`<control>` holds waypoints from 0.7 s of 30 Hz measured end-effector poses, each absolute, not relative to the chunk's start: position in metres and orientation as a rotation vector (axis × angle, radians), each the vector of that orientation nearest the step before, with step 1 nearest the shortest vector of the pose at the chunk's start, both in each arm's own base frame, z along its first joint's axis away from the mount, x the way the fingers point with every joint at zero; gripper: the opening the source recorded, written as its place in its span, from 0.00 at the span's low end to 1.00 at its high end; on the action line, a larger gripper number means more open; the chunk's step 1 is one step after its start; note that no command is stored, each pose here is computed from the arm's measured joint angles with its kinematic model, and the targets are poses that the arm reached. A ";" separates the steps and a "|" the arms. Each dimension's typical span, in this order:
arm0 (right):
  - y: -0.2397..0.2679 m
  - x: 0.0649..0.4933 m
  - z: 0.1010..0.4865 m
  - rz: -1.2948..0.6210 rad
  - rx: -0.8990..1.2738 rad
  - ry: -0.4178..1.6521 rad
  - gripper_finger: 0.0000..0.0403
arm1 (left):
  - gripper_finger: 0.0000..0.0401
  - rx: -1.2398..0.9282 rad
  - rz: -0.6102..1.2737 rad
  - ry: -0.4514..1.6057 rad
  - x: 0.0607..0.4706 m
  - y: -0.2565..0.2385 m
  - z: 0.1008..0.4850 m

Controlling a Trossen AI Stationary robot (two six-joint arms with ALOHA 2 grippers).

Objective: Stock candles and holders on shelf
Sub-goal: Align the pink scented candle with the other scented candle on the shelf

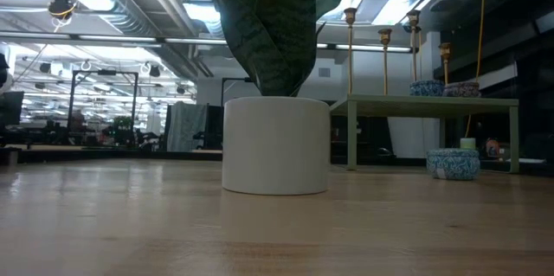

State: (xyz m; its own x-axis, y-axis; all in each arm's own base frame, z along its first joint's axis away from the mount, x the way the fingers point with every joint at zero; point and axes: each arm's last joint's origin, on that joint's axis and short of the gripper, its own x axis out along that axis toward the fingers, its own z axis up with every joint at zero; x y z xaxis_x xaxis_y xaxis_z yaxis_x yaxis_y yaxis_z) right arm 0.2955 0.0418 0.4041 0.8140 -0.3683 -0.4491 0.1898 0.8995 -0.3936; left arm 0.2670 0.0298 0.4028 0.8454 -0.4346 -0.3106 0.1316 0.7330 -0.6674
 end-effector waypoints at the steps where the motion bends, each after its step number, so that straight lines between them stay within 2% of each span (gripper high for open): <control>1: 0.042 0.291 0.401 -0.356 -0.365 0.587 0.44 | 0.98 -0.682 -0.324 0.475 0.267 0.030 0.403; 5: 0.039 0.278 0.388 -0.506 -0.393 0.734 0.47 | 0.98 -0.670 -0.322 0.471 0.267 0.030 0.403; 9: 0.033 0.268 0.376 -0.580 -0.342 0.860 0.46 | 0.98 -0.668 -0.307 0.469 0.267 0.030 0.403; 14: 0.021 0.265 0.356 -0.668 -0.288 0.946 0.44 | 0.98 -0.670 -0.295 0.477 0.267 0.031 0.401; 21: 0.004 0.266 0.313 -0.773 -0.259 1.012 0.50 | 0.98 -0.650 -0.226 0.541 0.264 0.031 0.393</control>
